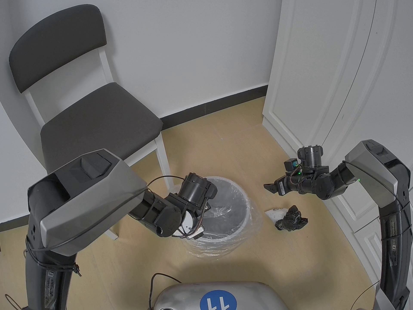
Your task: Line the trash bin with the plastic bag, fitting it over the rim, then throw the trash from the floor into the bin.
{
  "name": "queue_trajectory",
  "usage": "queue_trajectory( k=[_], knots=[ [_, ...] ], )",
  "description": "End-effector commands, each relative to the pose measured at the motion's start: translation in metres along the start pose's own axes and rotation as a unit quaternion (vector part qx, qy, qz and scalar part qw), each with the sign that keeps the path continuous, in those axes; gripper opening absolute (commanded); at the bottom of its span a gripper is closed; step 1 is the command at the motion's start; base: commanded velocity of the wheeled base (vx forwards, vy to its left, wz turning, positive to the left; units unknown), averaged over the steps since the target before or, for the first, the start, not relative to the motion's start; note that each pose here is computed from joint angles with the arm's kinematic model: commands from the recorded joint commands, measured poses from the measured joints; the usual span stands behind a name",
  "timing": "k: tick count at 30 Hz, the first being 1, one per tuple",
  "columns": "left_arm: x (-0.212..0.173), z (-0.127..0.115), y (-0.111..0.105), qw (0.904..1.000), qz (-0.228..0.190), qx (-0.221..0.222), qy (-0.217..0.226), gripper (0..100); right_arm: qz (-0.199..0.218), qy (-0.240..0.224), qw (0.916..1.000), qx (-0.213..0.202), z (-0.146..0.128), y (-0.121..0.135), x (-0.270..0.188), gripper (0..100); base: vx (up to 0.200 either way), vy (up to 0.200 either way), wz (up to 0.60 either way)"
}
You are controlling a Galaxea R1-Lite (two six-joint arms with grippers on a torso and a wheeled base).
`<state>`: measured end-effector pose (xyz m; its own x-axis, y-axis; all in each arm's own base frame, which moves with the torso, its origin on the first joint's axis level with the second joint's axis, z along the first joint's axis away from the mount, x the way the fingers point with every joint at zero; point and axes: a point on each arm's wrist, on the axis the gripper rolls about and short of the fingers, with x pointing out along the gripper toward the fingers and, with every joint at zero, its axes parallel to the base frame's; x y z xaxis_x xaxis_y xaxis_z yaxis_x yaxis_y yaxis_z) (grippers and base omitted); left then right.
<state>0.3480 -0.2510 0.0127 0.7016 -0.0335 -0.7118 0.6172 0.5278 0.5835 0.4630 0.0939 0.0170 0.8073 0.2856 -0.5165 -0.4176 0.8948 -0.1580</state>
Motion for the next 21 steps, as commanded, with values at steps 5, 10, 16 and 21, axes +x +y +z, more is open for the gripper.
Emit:
queue_trajectory(
  k=[5, 10, 16, 21],
  knots=[
    [0.008, -0.002, -0.024, 0.9990, -0.037, 0.025, -0.004, 100, 0.001, 0.000, 1.0000, -0.001, 0.000, 0.000, -0.002, 100, 0.000, 0.000, 0.00],
    [0.015, -0.009, -0.030, 0.9982, -0.052, 0.028, 0.007, 100, 0.001, 0.000, 1.0000, -0.001, 0.000, 0.000, -0.002, 100, 0.000, 0.000, 0.00],
    [0.001, -0.012, -0.029, 0.9964, -0.079, 0.029, -0.009, 100, 0.000, -0.001, 1.0000, -0.001, 0.001, 0.000, -0.002, 100, 0.000, 0.000, 0.00],
    [0.005, -0.015, -0.030, 0.9951, -0.094, 0.031, -0.009, 100, 0.000, 0.001, 1.0000, -0.002, 0.000, 0.000, -0.001, 100, 0.000, 0.000, 0.00]
  ],
)
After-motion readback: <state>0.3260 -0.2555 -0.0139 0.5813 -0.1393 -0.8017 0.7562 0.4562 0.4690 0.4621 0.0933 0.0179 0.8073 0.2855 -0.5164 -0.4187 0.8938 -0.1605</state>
